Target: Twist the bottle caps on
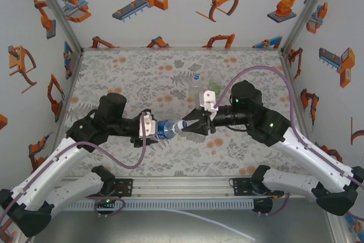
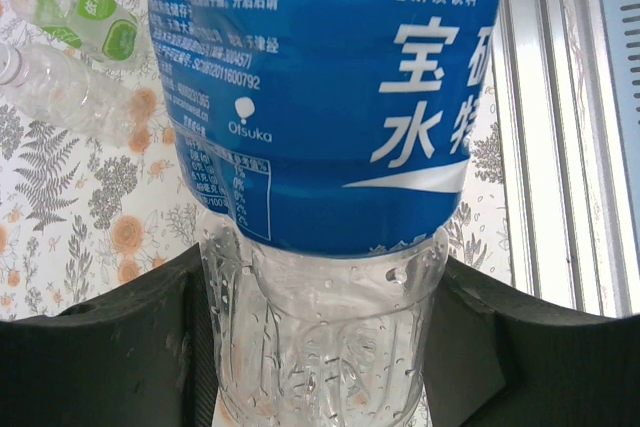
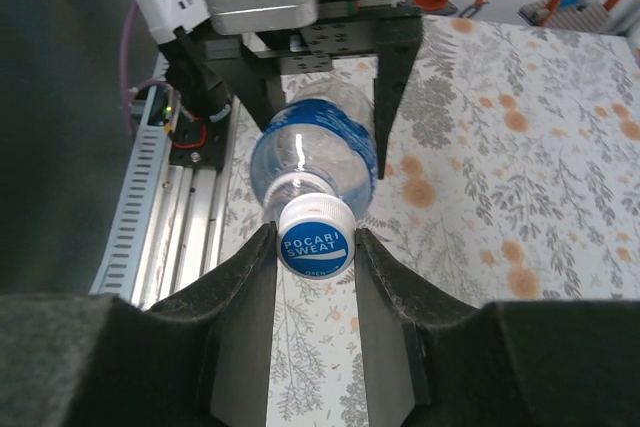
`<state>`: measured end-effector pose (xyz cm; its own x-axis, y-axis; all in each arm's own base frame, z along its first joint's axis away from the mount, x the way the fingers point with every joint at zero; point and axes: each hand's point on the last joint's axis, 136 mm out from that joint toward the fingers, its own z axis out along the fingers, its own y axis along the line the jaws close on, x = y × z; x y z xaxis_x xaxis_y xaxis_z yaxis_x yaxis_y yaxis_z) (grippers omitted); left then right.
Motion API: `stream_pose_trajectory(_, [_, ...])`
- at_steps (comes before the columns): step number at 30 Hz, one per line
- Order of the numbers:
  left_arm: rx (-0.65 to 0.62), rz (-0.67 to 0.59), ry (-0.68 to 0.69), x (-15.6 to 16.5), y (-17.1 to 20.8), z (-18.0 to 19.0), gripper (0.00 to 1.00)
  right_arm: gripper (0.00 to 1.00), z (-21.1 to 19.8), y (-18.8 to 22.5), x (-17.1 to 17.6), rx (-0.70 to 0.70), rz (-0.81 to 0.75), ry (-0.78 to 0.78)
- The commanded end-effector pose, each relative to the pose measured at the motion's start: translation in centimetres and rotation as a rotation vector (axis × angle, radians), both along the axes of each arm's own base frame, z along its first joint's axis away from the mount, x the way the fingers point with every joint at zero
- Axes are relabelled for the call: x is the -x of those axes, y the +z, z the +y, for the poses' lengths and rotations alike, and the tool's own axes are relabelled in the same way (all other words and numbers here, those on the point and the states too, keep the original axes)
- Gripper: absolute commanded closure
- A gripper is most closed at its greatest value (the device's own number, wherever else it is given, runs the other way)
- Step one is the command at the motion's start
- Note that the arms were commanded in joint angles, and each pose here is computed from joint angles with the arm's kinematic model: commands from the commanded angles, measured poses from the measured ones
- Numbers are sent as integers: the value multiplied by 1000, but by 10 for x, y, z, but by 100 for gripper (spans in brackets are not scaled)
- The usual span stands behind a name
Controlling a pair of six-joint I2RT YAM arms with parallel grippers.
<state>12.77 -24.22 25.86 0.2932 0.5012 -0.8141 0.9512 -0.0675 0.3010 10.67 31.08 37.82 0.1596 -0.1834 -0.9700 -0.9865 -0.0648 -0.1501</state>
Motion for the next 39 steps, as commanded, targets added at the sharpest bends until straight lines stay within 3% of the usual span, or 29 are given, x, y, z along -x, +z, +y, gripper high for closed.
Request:
stream_pose_trajectory(1, [38, -7, -20, 4, 19, -3, 100, 100, 1, 7, 15, -5, 3, 87])
stream_pose_trajectory(16, [76, 54, -18, 3, 27, -10, 100, 100, 13, -1, 0, 10, -56, -24])
stream_pose_trajectory(28, [119, 165, -78, 13, 34, -20, 100, 100, 14, -18, 25, 134, -50, 161])
stream_pose_trajectory(39, [105, 263, -149, 25, 28, -24, 100, 100, 12, -21, 26, 169, -122, 195])
